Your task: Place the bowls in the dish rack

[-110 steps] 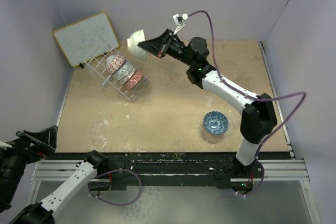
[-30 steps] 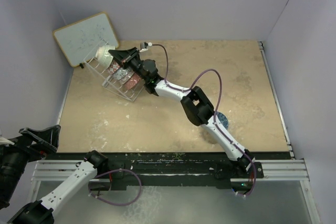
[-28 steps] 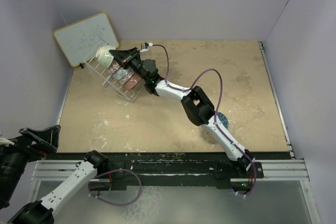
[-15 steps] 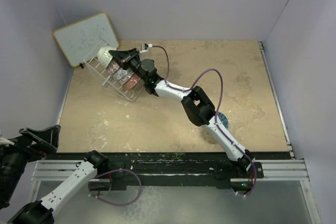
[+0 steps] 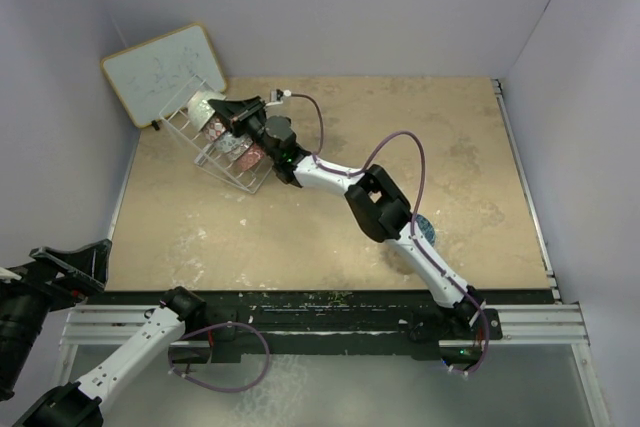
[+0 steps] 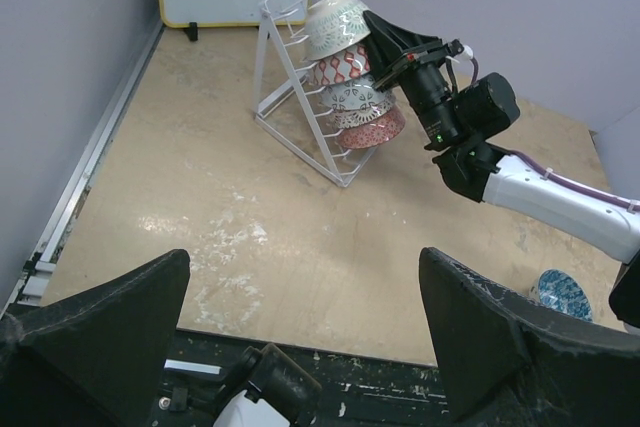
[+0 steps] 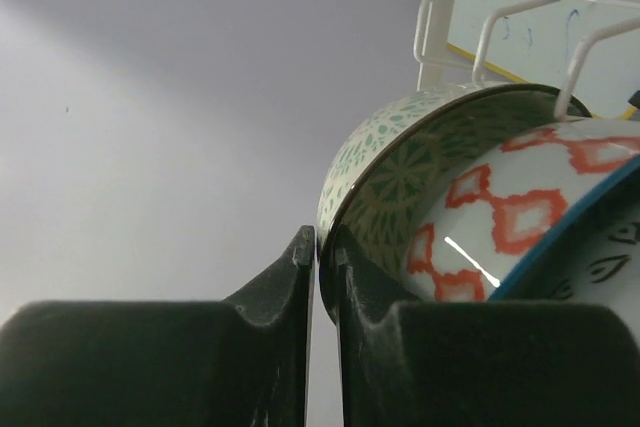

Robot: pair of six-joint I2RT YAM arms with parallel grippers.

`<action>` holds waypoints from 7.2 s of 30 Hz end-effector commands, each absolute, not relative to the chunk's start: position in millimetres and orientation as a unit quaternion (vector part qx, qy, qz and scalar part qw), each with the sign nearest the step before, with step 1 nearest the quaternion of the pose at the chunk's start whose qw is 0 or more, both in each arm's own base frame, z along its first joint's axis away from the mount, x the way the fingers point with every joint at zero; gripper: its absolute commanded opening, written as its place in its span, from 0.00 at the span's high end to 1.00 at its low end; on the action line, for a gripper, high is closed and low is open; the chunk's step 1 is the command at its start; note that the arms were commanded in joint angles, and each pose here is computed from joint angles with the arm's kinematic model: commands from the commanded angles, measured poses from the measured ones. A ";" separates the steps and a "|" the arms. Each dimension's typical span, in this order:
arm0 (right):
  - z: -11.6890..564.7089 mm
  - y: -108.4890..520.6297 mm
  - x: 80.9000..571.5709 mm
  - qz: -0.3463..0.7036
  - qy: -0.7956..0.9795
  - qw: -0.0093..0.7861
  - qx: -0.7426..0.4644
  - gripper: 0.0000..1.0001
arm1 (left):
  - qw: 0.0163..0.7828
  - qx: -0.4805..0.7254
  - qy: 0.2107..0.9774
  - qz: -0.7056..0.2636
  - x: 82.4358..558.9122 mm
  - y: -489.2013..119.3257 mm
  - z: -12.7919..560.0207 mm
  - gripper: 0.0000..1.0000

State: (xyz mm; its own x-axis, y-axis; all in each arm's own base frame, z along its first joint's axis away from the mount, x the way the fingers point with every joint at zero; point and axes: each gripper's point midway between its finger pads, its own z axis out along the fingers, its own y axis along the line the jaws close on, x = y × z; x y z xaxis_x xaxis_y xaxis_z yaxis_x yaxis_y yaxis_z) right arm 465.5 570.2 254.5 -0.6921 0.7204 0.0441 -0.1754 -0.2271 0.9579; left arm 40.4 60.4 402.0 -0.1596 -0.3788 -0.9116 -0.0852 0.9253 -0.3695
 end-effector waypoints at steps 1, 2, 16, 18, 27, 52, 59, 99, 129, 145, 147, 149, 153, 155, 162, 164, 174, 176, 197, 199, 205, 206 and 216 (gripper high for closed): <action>310.5 561.0 452.0 0.752 0.524 0.312 0.248 0.84 | 0.635 -0.154 0.748 -0.119 40.9 61.6 407.2 0.01; 311.1 560.2 451.8 0.747 0.530 0.314 0.249 0.82 | 0.634 -0.154 0.748 -0.118 41.4 61.5 407.1 0.01; 302.3 556.9 449.2 0.698 0.591 0.314 0.256 0.65 | 0.637 -0.156 0.745 -0.121 39.2 62.6 407.6 0.01; 302.4 554.7 447.9 0.689 0.600 0.315 0.258 0.65 | 0.636 -0.157 0.745 -0.120 39.4 62.7 407.7 0.01; 290.8 541.7 442.9 0.662 0.626 0.308 0.273 0.64 | 0.637 -0.157 0.745 -0.120 39.7 62.8 407.7 0.01; 312.7 420.7 371.3 0.464 0.749 0.452 0.138 0.46 | 0.638 -0.160 0.743 -0.122 42.4 61.5 413.3 0.01; 267.7 308.7 320.8 0.269 0.831 0.481 0.077 0.19 | 0.640 -0.149 0.744 -0.120 53.2 54.0 415.7 0.01; 47.2 146.4 216.1 0.004 0.971 0.219 0.092 0.59 | 0.631 -0.138 0.753 -0.124 65.2 44.3 400.1 0.01; 231.0 276.1 286.6 0.343 0.856 0.386 0.007 1.00 | 0.632 -0.154 0.750 -0.121 52.6 56.0 396.1 0.01; 479.0 403.4 346.7 0.721 0.502 0.475 -0.042 1.00 | 0.631 -0.153 0.751 -0.118 53.4 56.0 401.4 0.01; 491.3 415.1 355.6 0.749 0.463 0.473 -0.039 1.00 | 0.632 -0.151 0.751 -0.118 54.4 55.3 402.1 0.01; 498.0 427.1 363.4 0.779 0.422 0.462 -0.036 1.00 | 0.633 -0.150 0.751 -0.117 54.7 55.5 403.2 0.01; 498.8 455.9 373.9 0.828 0.362 0.427 -0.030 1.00 | 0.631 -0.150 0.752 -0.113 53.9 56.8 403.7 0.01; 497.8 470.5 375.8 0.844 0.344 0.410 -0.026 1.00 | 0.630 -0.149 0.754 -0.110 53.6 57.8 403.5 0.01; 469.5 506.0 387.8 0.867 0.330 0.374 0.011 1.00 | 0.631 -0.149 0.753 -0.112 51.6 59.3 404.9 0.01; 464.8 506.2 389.2 0.871 0.319 0.374 0.017 1.00 | 0.630 -0.148 0.754 -0.112 51.9 58.7 404.5 0.01; 434.4 520.3 401.0 0.877 0.326 0.350 0.045 1.00 | 0.628 -0.148 0.756 -0.112 50.7 59.3 402.8 0.01; 425.6 523.8 405.8 0.876 0.333 0.345 0.053 1.00 | 0.627 -0.149 0.756 -0.114 50.6 59.1 402.7 0.01; 392.9 549.6 421.9 0.859 0.375 0.336 0.093 1.00 | 0.629 -0.151 0.754 -0.116 45.0 62.4 401.0 0.01; 387.3 551.6 425.1 0.857 0.380 0.335 0.098 1.00 | 0.631 -0.152 0.752 -0.119 43.6 63.0 401.5 0.01; 373.0 558.0 433.5 0.852 0.391 0.331 0.113 1.00 | 0.630 -0.152 0.752 -0.121 43.7 62.1 401.5 0.01; 371.8 558.4 434.7 0.850 0.393 0.331 0.115 1.00 | 0.630 -0.152 0.752 -0.121 43.8 62.1 401.5 0.01; 358.8 564.8 442.9 0.841 0.412 0.326 0.130 1.00 | 0.630 -0.152 0.753 -0.115 44.5 63.2 400.5 0.01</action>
